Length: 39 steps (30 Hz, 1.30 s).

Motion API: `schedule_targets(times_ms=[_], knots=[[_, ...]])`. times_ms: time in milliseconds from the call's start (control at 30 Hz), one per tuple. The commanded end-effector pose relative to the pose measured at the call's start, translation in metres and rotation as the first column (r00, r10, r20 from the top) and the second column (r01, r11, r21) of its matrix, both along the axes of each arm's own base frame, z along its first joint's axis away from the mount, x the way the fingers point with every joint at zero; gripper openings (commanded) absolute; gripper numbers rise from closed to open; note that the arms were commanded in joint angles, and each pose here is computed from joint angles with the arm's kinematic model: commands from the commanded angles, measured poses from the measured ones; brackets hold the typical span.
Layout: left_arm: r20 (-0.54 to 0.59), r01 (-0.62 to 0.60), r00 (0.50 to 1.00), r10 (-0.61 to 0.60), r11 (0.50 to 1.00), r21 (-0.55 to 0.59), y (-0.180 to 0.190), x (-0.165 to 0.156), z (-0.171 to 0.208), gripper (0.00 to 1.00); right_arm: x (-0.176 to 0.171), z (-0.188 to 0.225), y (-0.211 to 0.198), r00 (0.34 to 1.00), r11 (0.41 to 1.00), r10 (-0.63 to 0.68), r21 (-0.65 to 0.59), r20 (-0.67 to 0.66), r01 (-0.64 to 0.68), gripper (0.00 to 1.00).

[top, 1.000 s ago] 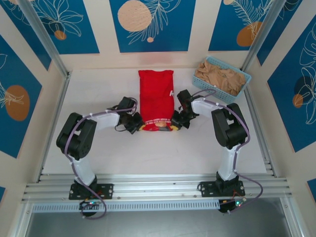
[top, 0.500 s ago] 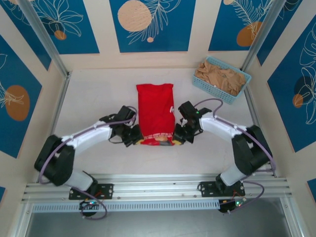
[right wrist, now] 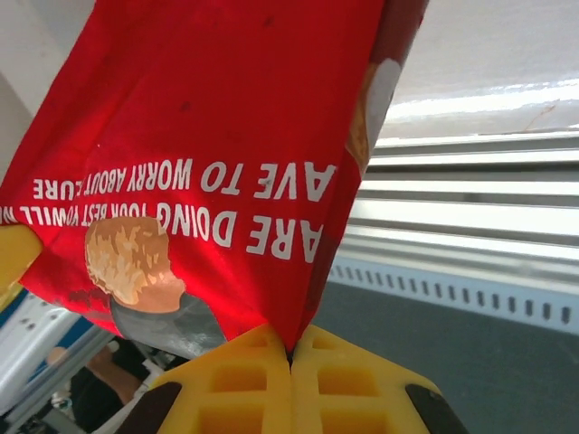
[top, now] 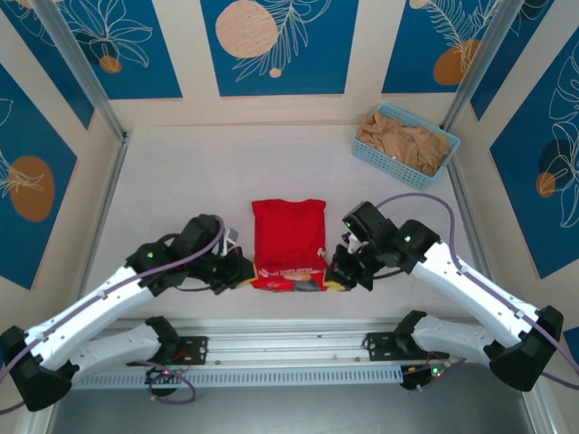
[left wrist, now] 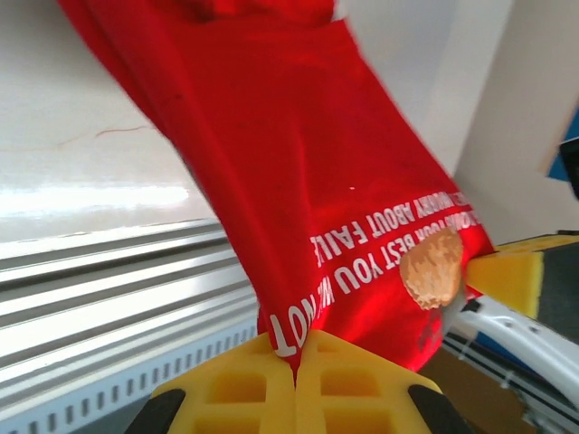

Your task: Fold and stack the t-shirts

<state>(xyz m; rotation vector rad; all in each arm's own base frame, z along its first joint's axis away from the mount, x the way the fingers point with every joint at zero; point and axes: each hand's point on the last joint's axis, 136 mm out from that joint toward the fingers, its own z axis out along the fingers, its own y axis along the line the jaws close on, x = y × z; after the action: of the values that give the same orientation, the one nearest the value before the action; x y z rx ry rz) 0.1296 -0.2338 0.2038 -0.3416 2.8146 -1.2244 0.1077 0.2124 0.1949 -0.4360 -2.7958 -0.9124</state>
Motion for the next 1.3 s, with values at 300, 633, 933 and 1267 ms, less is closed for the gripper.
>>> schedule_targets(times_ms=[300, 633, 933, 1267], knots=[[-0.118, -0.311, 0.94, 0.321, 0.946, 0.091, 0.006, 0.065, -0.004, 0.0, 0.079, 0.0, 0.0, 0.969, 0.982, -0.191, -0.024, -0.155, 0.189, 0.0], [-0.175, -0.279, 0.934, 0.31, 0.943, 0.184, 0.005, 0.144, -0.02, 0.0, 0.18, -0.02, 0.0, 0.958, 0.968, -0.25, -0.031, -0.139, 0.248, 0.0], [-0.207, -0.266, 0.926, 0.315, 0.936, 0.231, 0.0, 0.241, -0.083, 0.0, 0.274, -0.086, -0.004, 0.953, 0.962, -0.268, -0.089, -0.141, 0.257, 0.0], [-0.153, -0.275, 0.932, 0.328, 0.916, 0.293, 0.012, 0.312, -0.098, 0.33, 0.348, -0.095, -0.004, 0.968, 0.967, -0.251, -0.042, -0.019, 0.25, 0.45]])
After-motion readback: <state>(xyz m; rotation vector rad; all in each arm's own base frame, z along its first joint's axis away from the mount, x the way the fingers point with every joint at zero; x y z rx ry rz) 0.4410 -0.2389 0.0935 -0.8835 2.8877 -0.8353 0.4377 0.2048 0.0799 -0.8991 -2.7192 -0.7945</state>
